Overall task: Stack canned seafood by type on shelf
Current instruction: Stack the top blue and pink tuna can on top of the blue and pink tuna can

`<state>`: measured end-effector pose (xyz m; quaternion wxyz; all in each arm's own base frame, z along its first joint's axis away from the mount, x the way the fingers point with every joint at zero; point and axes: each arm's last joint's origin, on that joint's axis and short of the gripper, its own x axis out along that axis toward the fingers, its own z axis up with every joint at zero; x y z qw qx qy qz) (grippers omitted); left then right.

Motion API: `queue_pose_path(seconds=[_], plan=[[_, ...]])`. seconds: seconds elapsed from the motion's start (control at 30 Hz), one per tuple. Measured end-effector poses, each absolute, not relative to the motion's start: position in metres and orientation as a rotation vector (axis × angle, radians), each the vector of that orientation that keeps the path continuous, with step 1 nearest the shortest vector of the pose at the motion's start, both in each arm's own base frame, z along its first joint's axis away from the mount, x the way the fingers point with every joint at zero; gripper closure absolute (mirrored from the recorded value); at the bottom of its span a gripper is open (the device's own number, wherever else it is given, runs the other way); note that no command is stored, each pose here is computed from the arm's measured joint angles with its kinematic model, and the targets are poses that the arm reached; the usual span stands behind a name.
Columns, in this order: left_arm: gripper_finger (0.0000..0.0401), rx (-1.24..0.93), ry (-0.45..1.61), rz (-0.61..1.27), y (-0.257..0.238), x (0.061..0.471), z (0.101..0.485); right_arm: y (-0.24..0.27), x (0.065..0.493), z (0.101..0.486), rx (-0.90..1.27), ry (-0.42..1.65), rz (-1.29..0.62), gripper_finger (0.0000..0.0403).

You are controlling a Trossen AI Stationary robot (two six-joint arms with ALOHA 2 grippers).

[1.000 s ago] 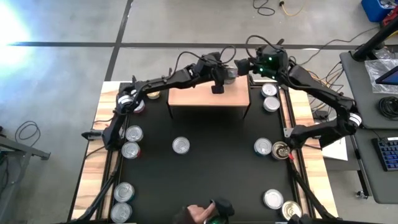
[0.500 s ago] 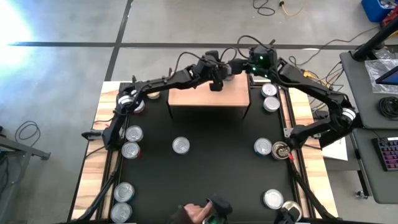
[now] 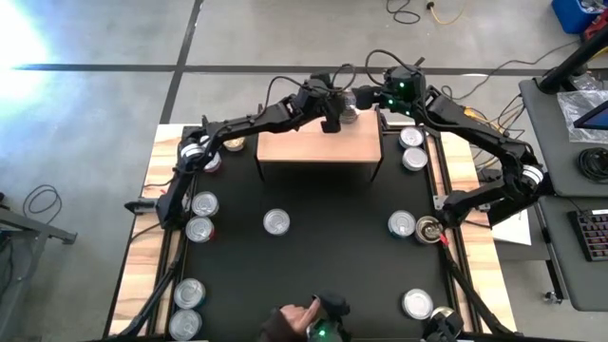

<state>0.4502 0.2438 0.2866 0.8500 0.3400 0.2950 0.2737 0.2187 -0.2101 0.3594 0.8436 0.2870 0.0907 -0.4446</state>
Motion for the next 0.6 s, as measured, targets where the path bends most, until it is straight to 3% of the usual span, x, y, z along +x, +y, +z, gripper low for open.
queue_pose_path(seconds=[0.6], plan=[[0.0210,0.587,0.651,0.540,0.209,0.463,0.279,-0.209,0.219,0.359,0.576,0.217,-0.932,0.0003]])
